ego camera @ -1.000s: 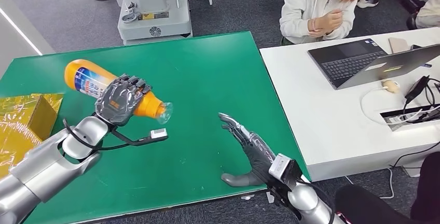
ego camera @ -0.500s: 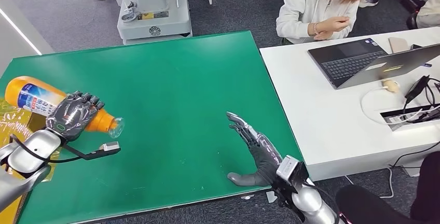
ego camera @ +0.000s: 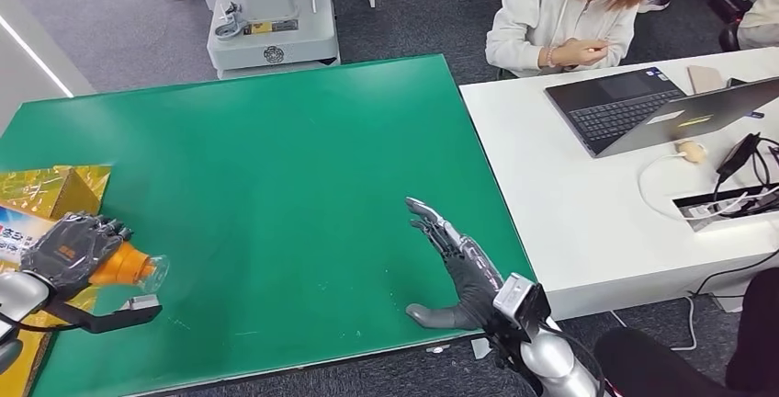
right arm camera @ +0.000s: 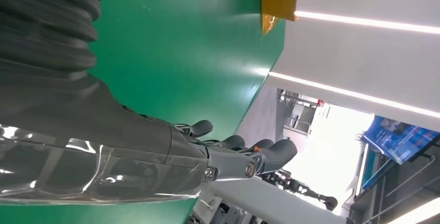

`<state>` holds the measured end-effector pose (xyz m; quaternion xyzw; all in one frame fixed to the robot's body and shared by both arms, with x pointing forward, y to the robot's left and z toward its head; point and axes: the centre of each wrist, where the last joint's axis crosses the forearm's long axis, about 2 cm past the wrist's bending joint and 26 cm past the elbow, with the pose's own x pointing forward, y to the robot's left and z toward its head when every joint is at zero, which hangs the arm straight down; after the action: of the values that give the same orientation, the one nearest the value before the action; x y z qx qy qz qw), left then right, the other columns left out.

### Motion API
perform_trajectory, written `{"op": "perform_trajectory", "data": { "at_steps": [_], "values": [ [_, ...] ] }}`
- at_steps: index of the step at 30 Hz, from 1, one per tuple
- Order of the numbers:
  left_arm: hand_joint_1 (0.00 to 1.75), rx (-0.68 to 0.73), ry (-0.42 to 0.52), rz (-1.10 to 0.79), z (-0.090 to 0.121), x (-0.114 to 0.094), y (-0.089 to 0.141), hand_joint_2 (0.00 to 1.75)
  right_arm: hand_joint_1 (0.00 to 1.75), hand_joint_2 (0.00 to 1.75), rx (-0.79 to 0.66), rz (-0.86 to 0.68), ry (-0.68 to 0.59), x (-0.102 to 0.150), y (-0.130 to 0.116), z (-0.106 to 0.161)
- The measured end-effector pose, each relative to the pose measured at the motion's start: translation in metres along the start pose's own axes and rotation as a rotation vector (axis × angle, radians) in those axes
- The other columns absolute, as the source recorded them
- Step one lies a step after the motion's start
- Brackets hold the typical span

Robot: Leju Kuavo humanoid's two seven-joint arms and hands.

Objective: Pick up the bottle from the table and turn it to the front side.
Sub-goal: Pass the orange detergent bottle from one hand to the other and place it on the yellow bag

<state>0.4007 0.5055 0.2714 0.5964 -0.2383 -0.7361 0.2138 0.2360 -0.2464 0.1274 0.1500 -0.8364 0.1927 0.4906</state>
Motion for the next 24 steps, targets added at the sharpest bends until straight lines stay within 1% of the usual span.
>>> {"op": "perform_trajectory", "data": {
  "at_steps": [6, 12, 15, 20, 24],
  "values": [
    [1.75, -0.069, 0.018, 0.073, 0.0, -0.002, -0.006, 1.75, 0.0, 1.75, 0.009, 0.0, -0.004, 0.006, 0.0, 0.0],
    [1.75, -0.102, 0.017, 0.113, -0.001, -0.001, -0.012, 1.75, 0.0, 1.75, 0.011, 0.009, -0.001, 0.009, 0.002, -0.001],
    [1.75, -0.132, -0.01, 0.161, -0.003, 0.005, -0.019, 1.75, 0.0, 1.75, 0.014, 0.018, 0.0, 0.011, 0.002, -0.002],
    [1.75, -0.166, -0.05, 0.257, -0.008, 0.021, -0.027, 1.75, 0.0, 1.75, 0.016, 0.019, 0.0, 0.013, 0.003, -0.003],
    [1.75, -0.179, -0.062, 0.283, -0.009, 0.029, -0.031, 1.75, 0.0, 1.75, 0.017, 0.019, -0.002, 0.014, 0.004, -0.004]
  ]
}}
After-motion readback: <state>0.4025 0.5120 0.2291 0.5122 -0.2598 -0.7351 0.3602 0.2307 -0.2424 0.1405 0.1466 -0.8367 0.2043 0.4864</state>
